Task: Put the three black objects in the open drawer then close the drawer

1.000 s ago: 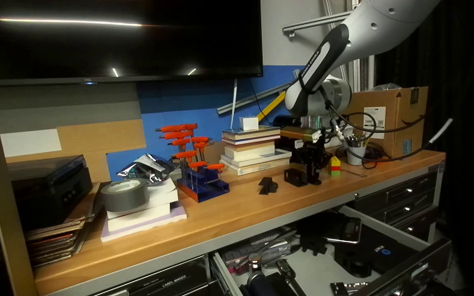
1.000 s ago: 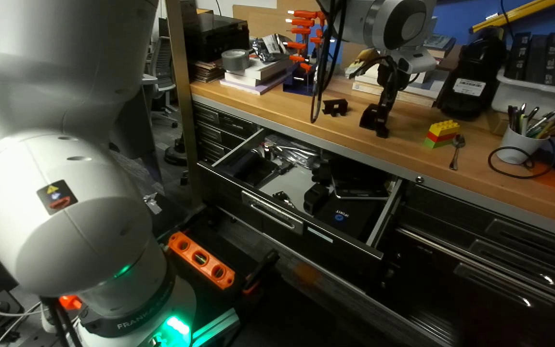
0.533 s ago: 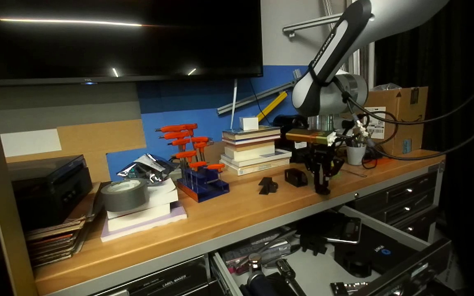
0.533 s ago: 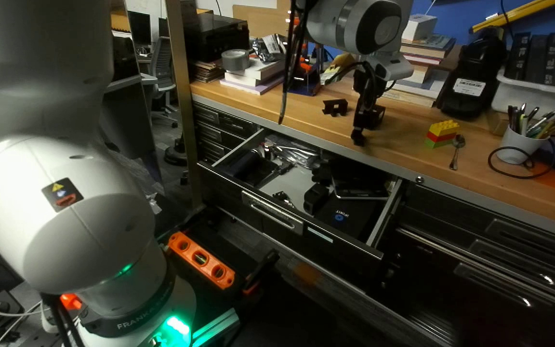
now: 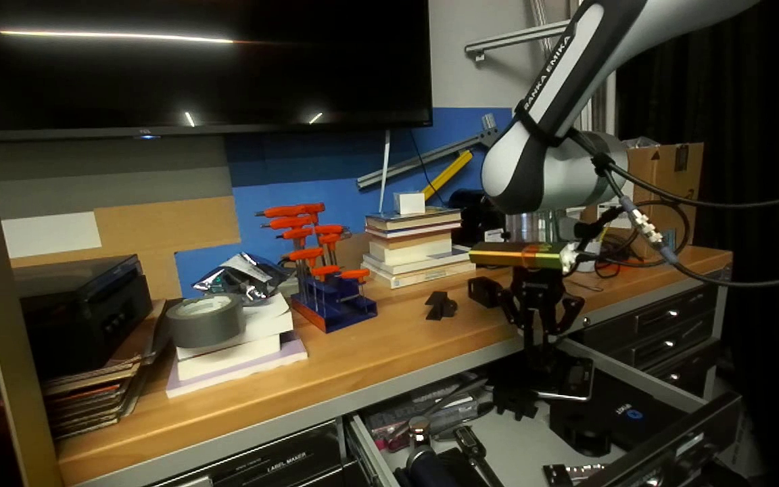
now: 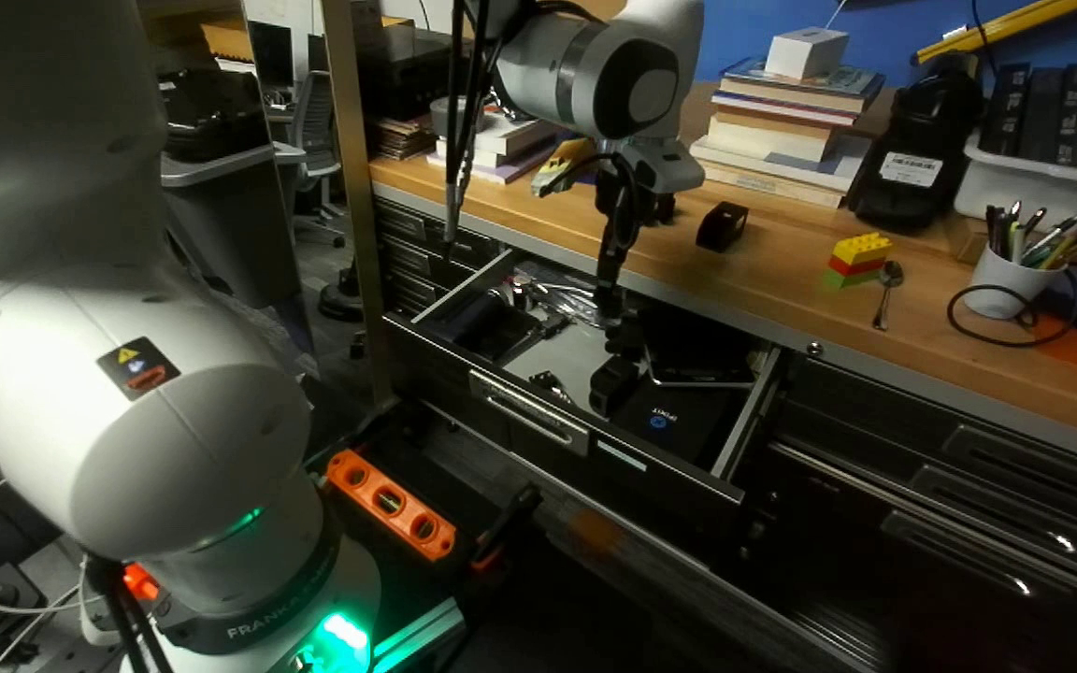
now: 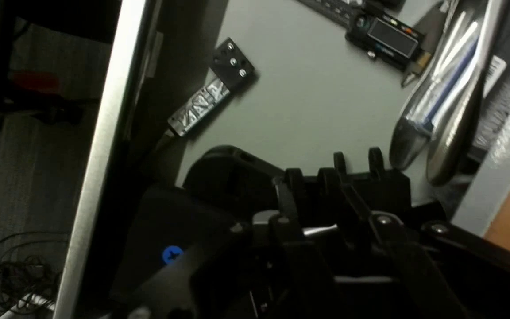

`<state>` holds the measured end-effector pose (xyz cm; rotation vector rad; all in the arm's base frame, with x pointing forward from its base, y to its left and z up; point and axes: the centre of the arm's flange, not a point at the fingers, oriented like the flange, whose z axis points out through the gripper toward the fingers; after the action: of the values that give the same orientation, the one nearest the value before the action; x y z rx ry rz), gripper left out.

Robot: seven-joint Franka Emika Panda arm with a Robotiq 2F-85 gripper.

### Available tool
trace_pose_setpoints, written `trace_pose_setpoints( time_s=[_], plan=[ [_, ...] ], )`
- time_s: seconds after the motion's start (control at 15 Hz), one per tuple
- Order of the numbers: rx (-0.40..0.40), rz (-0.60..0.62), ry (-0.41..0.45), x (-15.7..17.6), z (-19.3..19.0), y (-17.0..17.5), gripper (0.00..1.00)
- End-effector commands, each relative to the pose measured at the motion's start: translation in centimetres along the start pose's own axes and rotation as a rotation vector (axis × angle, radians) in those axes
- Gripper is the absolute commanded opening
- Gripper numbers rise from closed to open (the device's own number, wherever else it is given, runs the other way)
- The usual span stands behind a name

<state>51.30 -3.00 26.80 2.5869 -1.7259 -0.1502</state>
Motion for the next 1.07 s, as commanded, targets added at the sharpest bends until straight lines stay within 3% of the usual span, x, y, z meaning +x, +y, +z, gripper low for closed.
trace_pose_setpoints(
  time_s=[0.0, 0.4, 0.73, 1.0],
  plan=[
    [0.015, -0.053, -0.020, -4.0, 1.5, 2.5, 0.22],
    [0.044, -0.057, -0.030, -6.6, 6.5, 4.7, 0.22],
    [0.114, -0.037, 0.014, -5.6, 9.3, 5.8, 0.22],
    [0.118, -0.036, 0.044, -4.8, 10.2, 6.4, 0.21]
  ],
)
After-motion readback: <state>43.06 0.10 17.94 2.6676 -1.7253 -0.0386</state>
